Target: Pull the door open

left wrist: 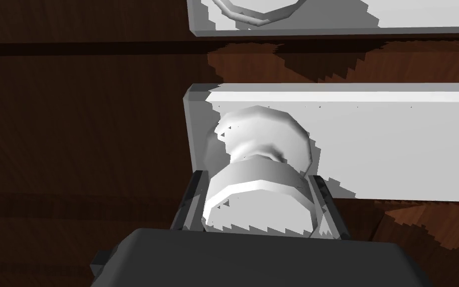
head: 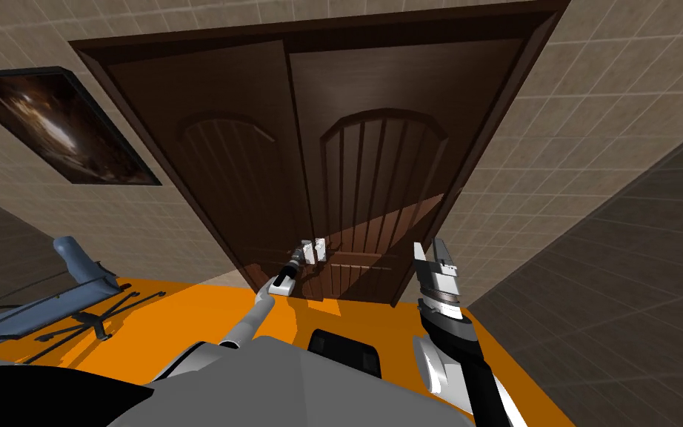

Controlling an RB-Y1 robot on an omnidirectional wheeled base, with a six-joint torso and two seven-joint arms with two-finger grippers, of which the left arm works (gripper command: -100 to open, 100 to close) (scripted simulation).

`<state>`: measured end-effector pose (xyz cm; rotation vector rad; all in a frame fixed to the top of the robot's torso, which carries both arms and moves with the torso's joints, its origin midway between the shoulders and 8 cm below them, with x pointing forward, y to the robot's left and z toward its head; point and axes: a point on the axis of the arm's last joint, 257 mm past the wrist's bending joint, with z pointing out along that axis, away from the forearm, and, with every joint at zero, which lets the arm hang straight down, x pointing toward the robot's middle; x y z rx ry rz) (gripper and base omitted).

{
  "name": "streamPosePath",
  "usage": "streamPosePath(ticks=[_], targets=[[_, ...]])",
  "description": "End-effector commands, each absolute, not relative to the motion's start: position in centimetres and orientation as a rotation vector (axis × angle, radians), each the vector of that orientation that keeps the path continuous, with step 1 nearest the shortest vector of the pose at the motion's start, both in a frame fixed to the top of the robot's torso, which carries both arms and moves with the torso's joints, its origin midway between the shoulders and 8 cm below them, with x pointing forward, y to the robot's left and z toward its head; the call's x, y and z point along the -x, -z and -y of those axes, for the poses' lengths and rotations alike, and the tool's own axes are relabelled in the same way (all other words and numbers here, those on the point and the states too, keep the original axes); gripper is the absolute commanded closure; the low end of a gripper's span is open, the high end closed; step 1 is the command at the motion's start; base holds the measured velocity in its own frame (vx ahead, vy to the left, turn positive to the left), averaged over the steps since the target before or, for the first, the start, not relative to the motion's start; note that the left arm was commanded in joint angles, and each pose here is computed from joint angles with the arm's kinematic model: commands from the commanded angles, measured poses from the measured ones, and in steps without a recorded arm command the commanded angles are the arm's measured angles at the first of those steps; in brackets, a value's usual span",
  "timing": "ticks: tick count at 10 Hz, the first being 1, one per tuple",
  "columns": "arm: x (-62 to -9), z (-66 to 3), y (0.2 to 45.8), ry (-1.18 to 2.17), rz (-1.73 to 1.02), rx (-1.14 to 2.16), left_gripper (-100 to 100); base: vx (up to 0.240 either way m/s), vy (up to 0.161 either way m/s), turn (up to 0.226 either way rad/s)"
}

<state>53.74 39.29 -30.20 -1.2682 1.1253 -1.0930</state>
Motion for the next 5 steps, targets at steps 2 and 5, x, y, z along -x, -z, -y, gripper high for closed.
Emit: streamPosePath(ticks=[2, 5], targets=[[-52.7, -41.4, 31.0, 1.054, -1.124, 1.287, 100, -0.12, 0.064, 0.072], [-51.6, -43.2, 31.6, 1.023, -1.127, 1.3, 100, -0.186, 0.091, 0.078]])
